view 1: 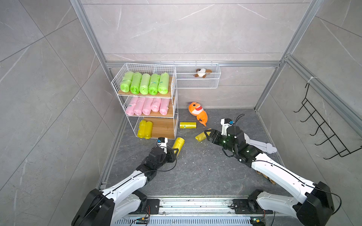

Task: Sort the rolls of trash bags by color and place them on the shelf
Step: Place the roll of trash bags on the shelf.

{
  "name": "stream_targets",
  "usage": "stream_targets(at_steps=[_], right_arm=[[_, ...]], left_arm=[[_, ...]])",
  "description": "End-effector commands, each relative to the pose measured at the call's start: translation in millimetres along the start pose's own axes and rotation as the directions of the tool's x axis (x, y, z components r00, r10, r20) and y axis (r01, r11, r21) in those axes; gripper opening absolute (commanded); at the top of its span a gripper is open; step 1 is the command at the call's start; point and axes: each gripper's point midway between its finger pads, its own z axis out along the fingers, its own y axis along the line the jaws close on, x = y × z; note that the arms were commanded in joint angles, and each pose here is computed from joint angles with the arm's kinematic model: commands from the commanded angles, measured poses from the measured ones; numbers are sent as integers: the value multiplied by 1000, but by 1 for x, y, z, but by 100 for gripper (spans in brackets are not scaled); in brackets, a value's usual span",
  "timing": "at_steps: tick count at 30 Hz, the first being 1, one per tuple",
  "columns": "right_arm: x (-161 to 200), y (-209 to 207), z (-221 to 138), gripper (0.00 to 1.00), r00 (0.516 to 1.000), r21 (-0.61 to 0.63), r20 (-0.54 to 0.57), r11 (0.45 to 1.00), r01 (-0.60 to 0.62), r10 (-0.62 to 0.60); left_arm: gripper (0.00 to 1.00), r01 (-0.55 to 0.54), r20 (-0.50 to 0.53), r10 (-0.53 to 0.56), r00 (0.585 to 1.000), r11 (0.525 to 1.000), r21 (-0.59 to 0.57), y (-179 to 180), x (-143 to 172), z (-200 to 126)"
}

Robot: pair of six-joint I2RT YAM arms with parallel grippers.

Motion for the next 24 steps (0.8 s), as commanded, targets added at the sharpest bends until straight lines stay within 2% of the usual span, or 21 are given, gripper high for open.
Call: stream_targets(at_steps=[1, 4, 8, 10, 18, 24], right_arm=[[8, -12, 8, 77, 999, 41, -23, 998, 42, -41], [9, -9, 11, 77, 998, 30, -35, 999, 44, -43], [11, -12, 11, 77, 998, 34, -41, 998, 47, -45], [12, -13, 10, 77, 998, 38, -42, 998, 49, -47], [16, -23, 5, 78, 998, 56, -20, 997, 52, -51], [16, -26, 3, 78, 999, 59, -8, 997, 50, -49]], left_arm=[[21, -81, 70, 105, 992, 955, -285, 46, -28, -11], [22, -90, 100, 138, 985, 919, -384, 64, -49, -11], [21, -102, 154, 185, 970, 896, -432, 76, -80, -1], [21, -145, 160, 244, 957, 875, -463, 82, -92, 6], [23, -290, 47, 412, 910, 714, -637, 122, -126, 38], [26, -393, -67, 504, 861, 577, -716, 144, -132, 60]])
